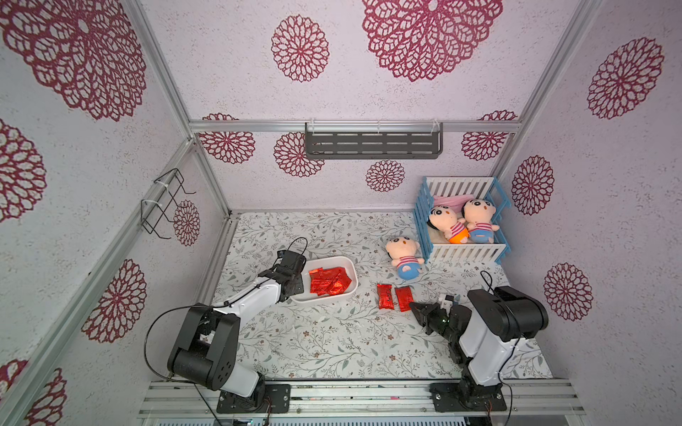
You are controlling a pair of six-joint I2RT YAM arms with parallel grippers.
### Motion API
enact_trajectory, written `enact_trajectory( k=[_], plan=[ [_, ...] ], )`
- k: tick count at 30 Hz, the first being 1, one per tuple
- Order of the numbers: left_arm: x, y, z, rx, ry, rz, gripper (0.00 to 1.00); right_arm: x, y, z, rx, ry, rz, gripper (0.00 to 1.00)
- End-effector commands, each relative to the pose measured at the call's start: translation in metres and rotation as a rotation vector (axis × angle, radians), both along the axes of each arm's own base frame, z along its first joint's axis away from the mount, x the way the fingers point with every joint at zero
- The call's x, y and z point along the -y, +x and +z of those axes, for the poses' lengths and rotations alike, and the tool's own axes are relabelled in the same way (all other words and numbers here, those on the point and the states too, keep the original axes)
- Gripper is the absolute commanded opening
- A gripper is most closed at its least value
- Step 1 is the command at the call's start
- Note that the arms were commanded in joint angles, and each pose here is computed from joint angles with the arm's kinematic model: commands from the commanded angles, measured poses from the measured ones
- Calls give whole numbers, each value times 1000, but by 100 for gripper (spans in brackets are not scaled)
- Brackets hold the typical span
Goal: Take the tea bags out of the storage box
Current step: Place the tea bag at the center of the board.
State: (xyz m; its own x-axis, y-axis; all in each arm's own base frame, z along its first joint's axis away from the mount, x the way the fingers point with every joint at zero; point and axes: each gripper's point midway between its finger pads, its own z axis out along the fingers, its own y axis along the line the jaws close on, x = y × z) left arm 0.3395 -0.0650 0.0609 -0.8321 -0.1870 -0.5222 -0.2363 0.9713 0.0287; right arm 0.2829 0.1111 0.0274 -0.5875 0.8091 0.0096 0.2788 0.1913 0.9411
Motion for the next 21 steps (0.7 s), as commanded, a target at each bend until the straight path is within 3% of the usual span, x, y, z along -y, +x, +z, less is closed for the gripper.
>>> enact_trajectory(
  k=[1,12,21],
  plan=[
    [-8,-19,-20,-95,60,-2,0,1,-3,18,56,82,-31,4],
    [-8,-19,-22,-102,62,-3,0,7,-7,11,47,64,-66,1],
    [-8,-19,-22,-104,63,-4,0,8,-8,8,34,66,-73,31]
  ],
)
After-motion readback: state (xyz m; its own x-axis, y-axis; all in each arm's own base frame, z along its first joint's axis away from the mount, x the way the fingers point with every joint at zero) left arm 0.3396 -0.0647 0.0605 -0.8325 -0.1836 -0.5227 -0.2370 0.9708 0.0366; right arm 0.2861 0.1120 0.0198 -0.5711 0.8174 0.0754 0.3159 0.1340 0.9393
